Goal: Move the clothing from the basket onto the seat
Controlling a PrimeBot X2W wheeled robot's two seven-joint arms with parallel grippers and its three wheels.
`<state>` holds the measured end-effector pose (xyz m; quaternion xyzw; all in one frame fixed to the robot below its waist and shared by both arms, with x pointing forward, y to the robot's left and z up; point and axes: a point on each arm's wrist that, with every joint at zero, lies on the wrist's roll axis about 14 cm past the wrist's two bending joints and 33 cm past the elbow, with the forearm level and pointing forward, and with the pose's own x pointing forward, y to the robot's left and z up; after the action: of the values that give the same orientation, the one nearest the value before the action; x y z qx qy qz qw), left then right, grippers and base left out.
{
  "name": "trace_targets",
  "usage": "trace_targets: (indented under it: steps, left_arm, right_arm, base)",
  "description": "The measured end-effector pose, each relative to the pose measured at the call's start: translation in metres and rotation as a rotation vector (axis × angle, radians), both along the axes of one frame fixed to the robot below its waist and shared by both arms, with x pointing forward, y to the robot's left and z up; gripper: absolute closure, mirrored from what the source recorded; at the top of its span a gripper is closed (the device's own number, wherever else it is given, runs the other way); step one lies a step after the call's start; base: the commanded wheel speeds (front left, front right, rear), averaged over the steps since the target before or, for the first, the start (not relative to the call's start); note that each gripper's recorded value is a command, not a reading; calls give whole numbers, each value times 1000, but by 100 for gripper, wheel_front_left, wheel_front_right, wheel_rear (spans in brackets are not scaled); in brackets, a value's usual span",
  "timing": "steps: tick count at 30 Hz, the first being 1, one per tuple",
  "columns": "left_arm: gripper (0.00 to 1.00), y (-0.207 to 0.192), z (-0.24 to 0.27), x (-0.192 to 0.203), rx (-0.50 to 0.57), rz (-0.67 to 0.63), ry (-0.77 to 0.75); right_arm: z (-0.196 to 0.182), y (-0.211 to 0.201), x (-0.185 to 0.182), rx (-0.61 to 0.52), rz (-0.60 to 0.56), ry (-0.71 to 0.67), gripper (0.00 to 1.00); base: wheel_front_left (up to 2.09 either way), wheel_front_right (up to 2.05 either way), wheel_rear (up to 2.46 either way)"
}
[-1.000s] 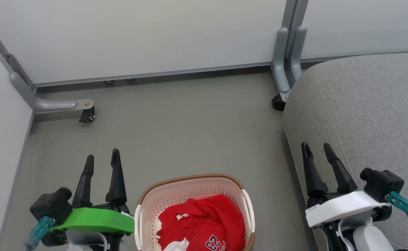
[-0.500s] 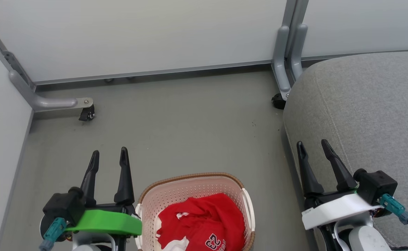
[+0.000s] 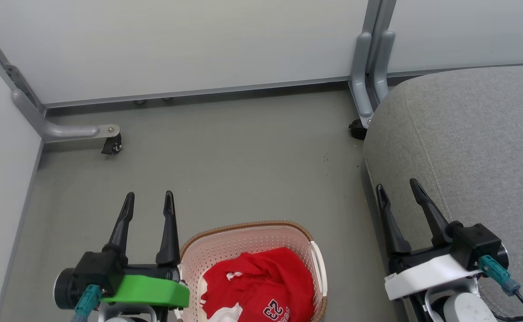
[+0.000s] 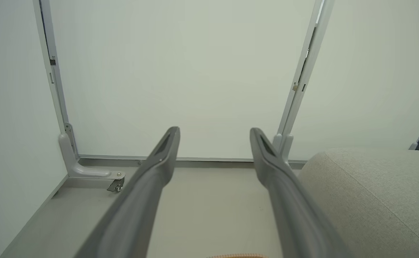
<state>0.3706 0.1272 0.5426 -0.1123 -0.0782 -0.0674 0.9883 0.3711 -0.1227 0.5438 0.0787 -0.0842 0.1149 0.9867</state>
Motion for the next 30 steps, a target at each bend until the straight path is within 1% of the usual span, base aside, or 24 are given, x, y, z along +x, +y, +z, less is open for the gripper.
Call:
trace_targets:
  steps: [20, 30]
  left_arm:
    - [0, -12, 3, -6, 126, -25, -49]
    - [0, -12, 1, -6, 133, -25, -50]
  right_arm:
    - [7, 9, -4, -126, 19, -65, 0]
    - [7, 8, -4, -135, 17, -70, 0]
  base:
    - [0, 0, 0]
    - [0, 0, 0]
